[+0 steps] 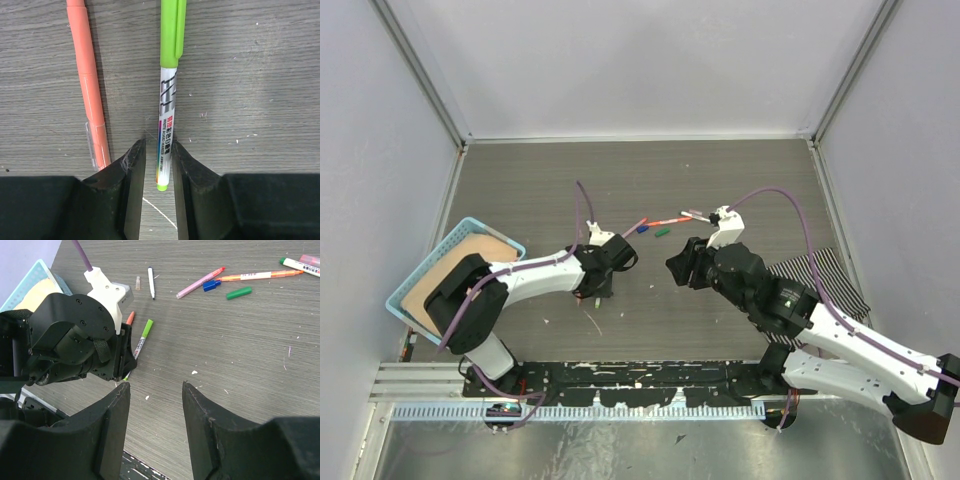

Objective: Insert the pens into the pen caps
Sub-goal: Place the pen at the center of the board.

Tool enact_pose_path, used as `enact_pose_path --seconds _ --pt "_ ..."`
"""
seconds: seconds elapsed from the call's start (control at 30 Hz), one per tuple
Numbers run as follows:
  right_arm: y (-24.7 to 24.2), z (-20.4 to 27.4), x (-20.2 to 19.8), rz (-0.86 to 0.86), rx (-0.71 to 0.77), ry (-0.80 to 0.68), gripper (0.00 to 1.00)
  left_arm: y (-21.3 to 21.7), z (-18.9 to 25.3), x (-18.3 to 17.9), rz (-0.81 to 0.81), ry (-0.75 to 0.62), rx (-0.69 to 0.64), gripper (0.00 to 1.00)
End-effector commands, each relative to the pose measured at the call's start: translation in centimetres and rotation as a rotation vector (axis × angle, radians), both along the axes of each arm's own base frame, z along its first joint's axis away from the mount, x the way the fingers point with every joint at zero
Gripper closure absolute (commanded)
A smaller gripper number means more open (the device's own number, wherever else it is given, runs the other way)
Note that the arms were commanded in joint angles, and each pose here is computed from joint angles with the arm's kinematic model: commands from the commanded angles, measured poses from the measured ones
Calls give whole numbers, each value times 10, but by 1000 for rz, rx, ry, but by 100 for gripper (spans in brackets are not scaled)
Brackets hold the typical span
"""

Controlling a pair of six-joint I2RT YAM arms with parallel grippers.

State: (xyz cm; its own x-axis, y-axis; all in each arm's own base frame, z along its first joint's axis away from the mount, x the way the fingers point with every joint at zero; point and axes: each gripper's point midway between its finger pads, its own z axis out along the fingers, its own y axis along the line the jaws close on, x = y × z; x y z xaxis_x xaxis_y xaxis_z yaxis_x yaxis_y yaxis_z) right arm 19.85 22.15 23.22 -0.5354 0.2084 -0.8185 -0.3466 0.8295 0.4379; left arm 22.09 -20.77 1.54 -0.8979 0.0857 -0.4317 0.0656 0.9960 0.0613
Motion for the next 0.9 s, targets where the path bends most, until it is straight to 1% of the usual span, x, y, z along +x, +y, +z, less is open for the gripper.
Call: enact_pose_path --seconds 0.0,0.17,0.3,0.5,0.67,0.8,0.87 --pt "3 12 3 -3 26 -31 49 4 -8 1 10 6 20 66" --pt "3 11 3 -5 27 -29 49 5 -8 -1 14 9 16 76" --pt "3 11 3 -3 29 -28 49 10 -8 -3 31 9 25 78" --pt "4 10 3 -1 29 -25 48 20 -6 -4 62 -1 26 78" --pt "5 10 3 0 31 -22 49 21 -7 -3 55 4 33 77" --pt "5 10 3 0 31 -23 48 20 -9 -3 46 10 37 73" --pt "5 9 3 0 30 -22 49 20 -8 -3 41 8 38 69"
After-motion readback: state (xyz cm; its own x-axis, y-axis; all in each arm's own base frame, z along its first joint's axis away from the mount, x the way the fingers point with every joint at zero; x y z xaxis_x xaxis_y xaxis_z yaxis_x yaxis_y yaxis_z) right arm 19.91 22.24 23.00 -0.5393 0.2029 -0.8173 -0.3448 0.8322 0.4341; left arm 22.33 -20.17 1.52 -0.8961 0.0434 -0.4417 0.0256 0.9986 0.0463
